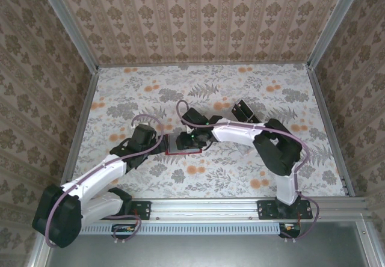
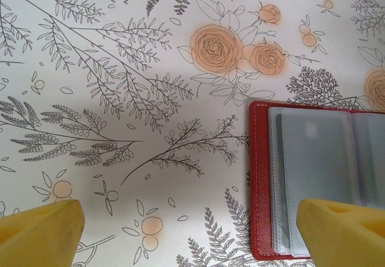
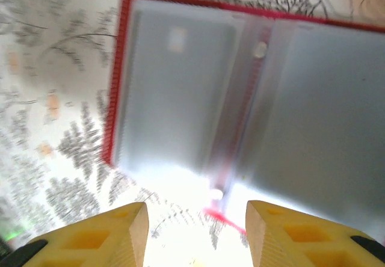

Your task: Put the credit cards into the card holder

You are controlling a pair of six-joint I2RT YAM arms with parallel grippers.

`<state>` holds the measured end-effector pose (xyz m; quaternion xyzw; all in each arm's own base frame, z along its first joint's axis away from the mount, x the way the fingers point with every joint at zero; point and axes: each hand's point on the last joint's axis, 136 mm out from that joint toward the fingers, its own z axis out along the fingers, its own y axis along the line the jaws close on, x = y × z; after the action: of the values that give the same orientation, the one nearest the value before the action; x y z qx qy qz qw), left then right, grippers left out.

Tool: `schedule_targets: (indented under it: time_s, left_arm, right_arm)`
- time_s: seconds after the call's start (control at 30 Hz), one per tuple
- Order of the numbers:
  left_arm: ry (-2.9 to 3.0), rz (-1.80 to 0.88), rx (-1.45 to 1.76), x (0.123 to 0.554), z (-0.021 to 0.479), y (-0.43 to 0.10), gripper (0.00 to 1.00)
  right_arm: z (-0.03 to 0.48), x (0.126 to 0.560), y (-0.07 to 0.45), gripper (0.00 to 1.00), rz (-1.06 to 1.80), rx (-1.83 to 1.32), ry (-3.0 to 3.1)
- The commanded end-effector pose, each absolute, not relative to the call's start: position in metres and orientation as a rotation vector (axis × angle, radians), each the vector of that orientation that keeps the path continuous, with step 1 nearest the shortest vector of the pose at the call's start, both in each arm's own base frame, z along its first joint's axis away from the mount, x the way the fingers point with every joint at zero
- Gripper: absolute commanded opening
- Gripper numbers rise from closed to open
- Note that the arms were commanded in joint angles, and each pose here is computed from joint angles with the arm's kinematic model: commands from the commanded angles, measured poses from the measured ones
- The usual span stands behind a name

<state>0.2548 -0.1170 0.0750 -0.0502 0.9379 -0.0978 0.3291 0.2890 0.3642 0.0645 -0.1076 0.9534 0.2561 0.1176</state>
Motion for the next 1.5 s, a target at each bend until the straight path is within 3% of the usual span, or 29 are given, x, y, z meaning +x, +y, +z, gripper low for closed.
schedule_targets:
  time_s: [0.0, 0.33, 0.63, 1.03, 1.47]
  left_arm:
    - [2.462, -0.26, -0.107, 0.256, 0.079, -0.119, 1.0]
    - [2.492, -0.293, -0.082, 0.261, 0.078, -0.128, 1.0]
    - [2.514, -0.311, -0.065, 0.266, 0.077, -0.136, 1.0]
    - [2.522, -0.308, -0.063, 0.266, 0.076, -0.136, 1.0]
    - [2.528, -0.302, -0.057, 0.267, 0.074, -0.137, 1.0]
  right_arm:
    - [0.131, 0.301, 0.343, 0.48, 0.76, -0.35, 2.674]
    - [0.144, 0.319, 0.156, 0.48, -0.127, -0.288, 2.709]
    - [0.121, 0.314, 0.101, 0.47, -0.545, -0.354, 2.759]
    - [0.082, 0.308, 0.088, 0.43, -0.551, -0.336, 2.858]
    - [0.07, 0.3, 0.094, 0.27, -0.468, -0.335, 2.903]
